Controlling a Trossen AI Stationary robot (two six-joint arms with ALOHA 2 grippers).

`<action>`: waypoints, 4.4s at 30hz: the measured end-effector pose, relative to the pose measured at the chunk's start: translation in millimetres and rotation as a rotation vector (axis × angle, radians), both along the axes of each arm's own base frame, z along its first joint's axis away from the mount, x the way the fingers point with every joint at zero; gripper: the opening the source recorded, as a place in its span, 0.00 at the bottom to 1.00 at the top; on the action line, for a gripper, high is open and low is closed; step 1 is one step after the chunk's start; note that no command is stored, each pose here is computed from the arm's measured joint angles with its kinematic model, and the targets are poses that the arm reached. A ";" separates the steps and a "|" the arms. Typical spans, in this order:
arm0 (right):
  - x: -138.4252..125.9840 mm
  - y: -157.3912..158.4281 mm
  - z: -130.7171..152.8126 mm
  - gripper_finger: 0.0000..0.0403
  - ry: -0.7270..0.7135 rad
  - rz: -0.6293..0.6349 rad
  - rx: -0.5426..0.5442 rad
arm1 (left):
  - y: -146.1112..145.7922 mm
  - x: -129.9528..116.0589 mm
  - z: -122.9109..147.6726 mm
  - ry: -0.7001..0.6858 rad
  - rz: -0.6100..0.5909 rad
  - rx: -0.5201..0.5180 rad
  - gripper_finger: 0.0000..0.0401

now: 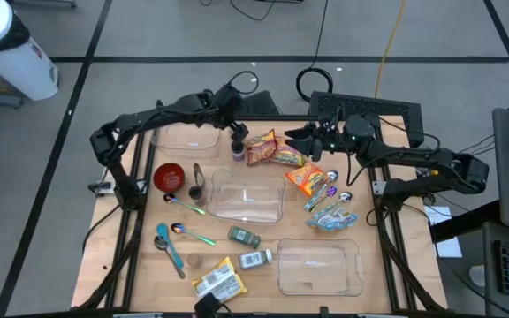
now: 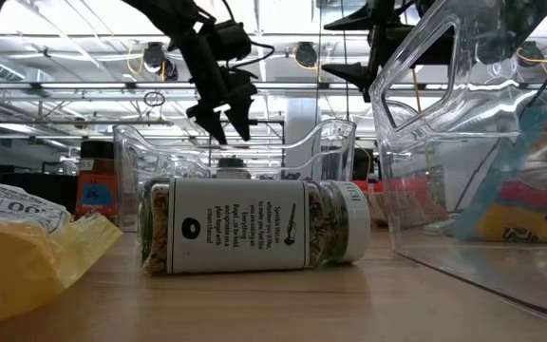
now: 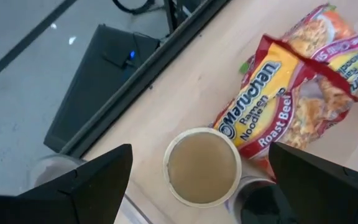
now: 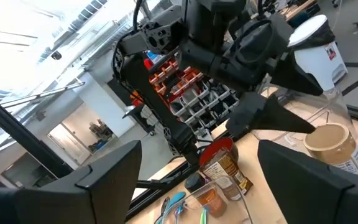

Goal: Pick & Place Food Item
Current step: Put the gold seasoning bottle into the bottom transparent bin

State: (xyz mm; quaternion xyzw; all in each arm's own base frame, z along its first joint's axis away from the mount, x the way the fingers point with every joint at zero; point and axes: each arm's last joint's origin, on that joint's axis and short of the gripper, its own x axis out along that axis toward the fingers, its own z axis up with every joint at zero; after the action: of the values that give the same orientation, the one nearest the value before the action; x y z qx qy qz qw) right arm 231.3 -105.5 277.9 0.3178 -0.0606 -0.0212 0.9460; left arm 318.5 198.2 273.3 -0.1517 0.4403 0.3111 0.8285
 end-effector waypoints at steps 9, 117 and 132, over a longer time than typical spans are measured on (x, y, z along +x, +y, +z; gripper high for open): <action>0.3 -0.1 -3.8 0.79 0.036 0.000 0.019 | -3.7 12.9 -20.9 0.044 -0.013 -0.038 0.96; 51.0 32.1 32.0 0.79 0.349 -0.153 -0.458 | -87.1 54.5 143.0 -0.108 -0.659 0.079 0.69; 64.0 34.5 24.1 0.77 0.346 -0.181 -0.523 | -97.1 61.4 146.9 -0.193 -0.706 0.053 0.69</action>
State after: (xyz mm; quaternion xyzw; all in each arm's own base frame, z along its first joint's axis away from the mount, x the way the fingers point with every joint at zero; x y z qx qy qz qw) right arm 295.3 -71.0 302.0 0.0488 0.0693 -0.1427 0.9861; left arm 379.8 101.1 420.1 0.0023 0.3772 0.0014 0.9261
